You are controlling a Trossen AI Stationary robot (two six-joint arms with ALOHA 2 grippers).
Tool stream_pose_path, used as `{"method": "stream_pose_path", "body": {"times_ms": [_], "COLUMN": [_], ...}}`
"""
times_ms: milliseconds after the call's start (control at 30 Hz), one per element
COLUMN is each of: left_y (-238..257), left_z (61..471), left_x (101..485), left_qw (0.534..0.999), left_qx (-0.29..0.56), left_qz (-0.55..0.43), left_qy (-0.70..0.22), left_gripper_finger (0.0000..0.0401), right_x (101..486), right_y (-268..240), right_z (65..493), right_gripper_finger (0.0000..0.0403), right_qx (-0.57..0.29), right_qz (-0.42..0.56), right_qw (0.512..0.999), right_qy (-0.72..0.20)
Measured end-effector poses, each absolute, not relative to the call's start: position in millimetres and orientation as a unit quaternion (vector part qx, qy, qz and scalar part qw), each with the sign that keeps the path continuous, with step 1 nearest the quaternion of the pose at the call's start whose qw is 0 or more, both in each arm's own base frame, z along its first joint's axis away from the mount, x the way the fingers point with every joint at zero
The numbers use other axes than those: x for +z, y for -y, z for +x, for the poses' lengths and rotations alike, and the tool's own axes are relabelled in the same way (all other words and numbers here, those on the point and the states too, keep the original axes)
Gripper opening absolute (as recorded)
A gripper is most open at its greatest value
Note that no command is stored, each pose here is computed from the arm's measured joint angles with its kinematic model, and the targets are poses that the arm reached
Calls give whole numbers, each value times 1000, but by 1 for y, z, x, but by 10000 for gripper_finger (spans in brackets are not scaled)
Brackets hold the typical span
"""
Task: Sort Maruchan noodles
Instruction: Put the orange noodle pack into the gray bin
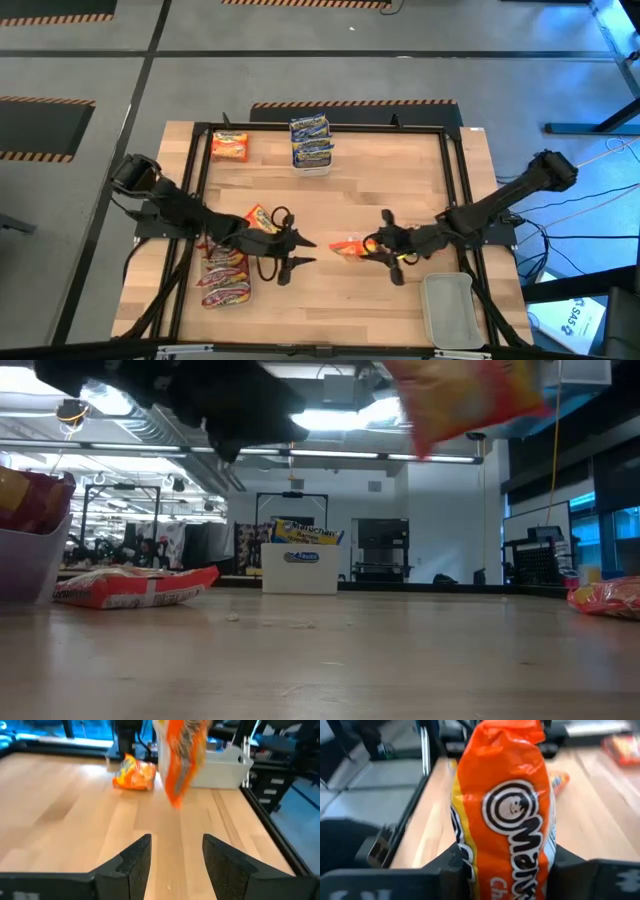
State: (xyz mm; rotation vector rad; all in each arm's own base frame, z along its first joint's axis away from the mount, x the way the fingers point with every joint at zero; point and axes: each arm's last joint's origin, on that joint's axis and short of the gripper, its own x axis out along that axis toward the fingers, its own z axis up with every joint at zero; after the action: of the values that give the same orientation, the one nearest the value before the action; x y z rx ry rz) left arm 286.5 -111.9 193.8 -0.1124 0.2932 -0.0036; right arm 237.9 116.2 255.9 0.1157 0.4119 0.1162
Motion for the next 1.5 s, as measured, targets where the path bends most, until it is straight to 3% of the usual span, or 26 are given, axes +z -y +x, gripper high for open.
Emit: {"method": "stream_pose_path", "body": {"times_ms": [200,367,467,667,967,1333,1500], "left_y": [125,128,128,128,125,125,125], "left_z": [280,279,280,280,281,282,282], "left_x": [186,186,187,187,188,190,190], "left_qw": [983,984,985,985,986,987,987], "left_qx": [-14,-16,-17,-20,-16,-16,-16], "left_qz": [-52,-50,-52,-40,-40,-46,-47], "left_qy": [-173,-171,-165,-164,-163,-153,-153], "left_gripper_finger": [170,170,170,170,170,170,170], "right_x": [294,320,331,326,300,274,264], "right_y": [-123,-131,-142,-170,-193,-207,-213], "right_z": [212,189,176,147,111,116,118], "right_gripper_finger": [115,115,121,114,124,119,113], "right_qx": [36,27,15,-15,-80,-34,-18], "right_qz": [91,198,283,329,220,33,-3], "right_qw": [924,852,807,752,711,709,692], "right_qy": [-371,-484,-517,-571,-663,-704,-722]}}
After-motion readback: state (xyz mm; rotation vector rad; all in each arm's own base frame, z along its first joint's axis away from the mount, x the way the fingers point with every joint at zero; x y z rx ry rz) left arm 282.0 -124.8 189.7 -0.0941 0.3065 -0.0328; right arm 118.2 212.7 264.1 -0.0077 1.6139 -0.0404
